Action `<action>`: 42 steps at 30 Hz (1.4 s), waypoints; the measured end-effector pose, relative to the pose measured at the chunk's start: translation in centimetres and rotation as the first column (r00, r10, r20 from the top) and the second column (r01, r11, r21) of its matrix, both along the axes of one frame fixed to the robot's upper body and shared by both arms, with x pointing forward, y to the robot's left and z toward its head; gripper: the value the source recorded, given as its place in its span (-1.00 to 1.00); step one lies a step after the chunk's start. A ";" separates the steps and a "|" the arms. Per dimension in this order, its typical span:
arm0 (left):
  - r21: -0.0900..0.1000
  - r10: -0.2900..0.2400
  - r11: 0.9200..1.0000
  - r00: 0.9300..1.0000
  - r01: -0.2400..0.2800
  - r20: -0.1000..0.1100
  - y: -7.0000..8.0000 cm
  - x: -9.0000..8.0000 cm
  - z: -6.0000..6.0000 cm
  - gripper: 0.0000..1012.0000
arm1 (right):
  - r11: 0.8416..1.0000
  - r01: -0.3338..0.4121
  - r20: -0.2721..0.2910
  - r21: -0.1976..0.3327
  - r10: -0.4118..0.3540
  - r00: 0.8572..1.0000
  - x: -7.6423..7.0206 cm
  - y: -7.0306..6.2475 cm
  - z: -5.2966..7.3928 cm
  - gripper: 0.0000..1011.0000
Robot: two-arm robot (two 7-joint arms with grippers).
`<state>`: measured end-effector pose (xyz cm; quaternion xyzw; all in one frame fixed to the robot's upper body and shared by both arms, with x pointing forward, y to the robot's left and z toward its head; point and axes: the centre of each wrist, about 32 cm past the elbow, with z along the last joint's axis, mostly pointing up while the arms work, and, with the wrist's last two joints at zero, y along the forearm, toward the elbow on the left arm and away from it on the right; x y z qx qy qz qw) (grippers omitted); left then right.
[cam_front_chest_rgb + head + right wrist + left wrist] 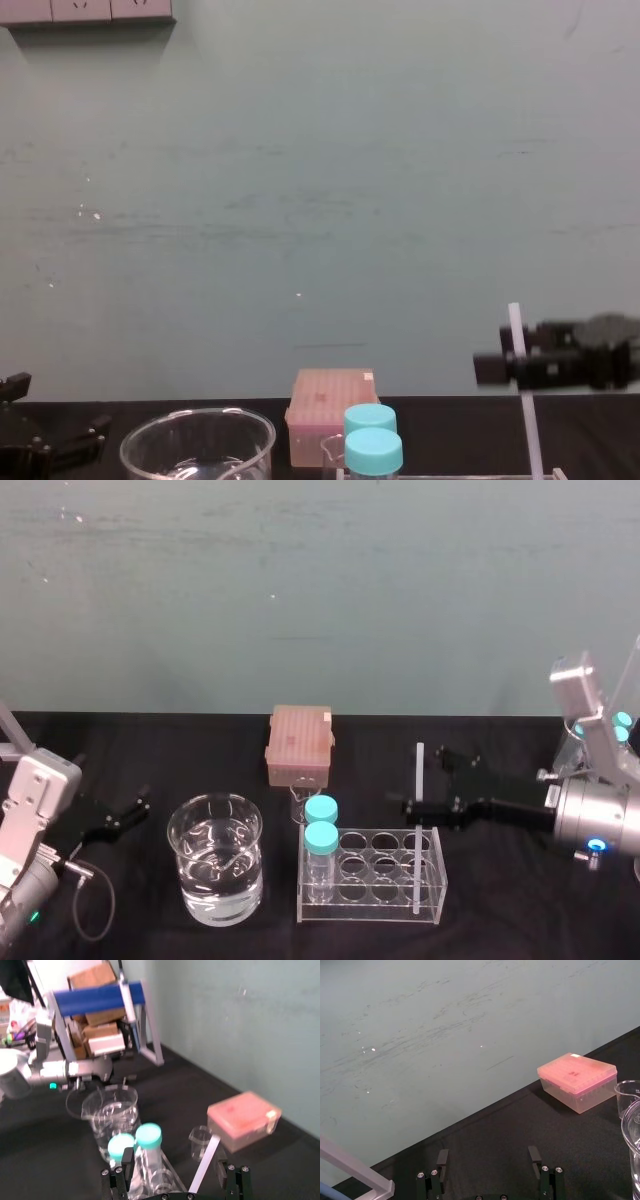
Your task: Pick up the stirring rod with one hand, then place it down.
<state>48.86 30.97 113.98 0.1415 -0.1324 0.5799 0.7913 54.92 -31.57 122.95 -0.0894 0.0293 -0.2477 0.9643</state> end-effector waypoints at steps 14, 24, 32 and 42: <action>0.000 0.000 1.000 1.000 0.000 0.000 0.0 0.0 0.0 0.99 | 0.970 0.128 0.179 0.207 -0.167 0.970 0.2 0.9 5.1 0.99; 0.000 0.000 1.000 1.000 0.000 0.000 0.0 0.0 0.0 0.99 | 0.863 0.453 0.168 0.225 -0.492 0.854 0.3 3.5 3.3 0.99; 0.000 0.000 1.000 1.000 0.000 0.000 0.0 0.0 0.0 0.99 | 0.776 0.611 0.118 0.156 -0.629 0.768 1.1 4.2 -0.2 0.99; 0.000 0.000 1.000 1.000 0.000 0.000 0.0 0.0 0.0 0.99 | 0.719 0.693 0.053 0.052 -0.695 0.717 1.5 4.0 -3.2 0.99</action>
